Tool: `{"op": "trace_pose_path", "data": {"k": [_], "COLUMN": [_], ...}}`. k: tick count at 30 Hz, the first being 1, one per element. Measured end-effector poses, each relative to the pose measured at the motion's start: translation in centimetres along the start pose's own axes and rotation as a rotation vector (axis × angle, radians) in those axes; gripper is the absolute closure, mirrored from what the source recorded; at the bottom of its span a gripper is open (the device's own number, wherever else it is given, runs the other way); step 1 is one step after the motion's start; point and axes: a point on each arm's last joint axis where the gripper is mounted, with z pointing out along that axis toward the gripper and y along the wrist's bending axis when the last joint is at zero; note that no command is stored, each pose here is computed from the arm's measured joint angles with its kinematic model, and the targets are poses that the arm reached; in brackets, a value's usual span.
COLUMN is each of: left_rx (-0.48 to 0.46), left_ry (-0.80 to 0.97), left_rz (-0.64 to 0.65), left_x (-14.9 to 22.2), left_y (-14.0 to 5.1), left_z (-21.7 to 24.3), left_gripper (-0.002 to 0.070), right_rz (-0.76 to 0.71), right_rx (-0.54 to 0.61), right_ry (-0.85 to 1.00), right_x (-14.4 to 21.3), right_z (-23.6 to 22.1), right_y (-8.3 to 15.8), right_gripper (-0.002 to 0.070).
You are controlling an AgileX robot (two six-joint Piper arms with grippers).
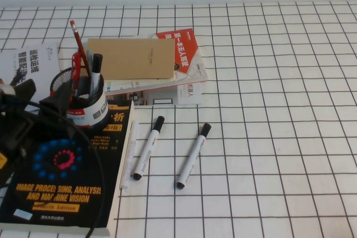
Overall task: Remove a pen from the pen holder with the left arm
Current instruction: 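Take a marker out of the pen holder and lay it on the table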
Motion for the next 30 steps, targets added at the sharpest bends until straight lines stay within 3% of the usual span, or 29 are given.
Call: {"op": "trace_pose_path", "data": {"k": [14,25,30], "left_rx": [0.021,0.023,0.03], "left_ry": [0.002,-0.03,-0.08], "left_rz": [-0.024,-0.027,-0.028], "left_x": [3.5,3.4,2.9], "left_y": [0.2,0.2,0.2], "left_z": [3.3,3.6,3.6], "left_gripper": [0.0248,0.053,0.0574], "right_rz": [0.0,0.0,0.0], "right_rx": [0.0,0.0,0.0], "right_ry": [0.0,0.0,0.0], "right_x": [0.0,0.0,0.0], "right_z": [0.0,0.0,0.0], "right_y": [0.0,0.0,0.0], "right_gripper": [0.0693,0.0693,0.0693]}}
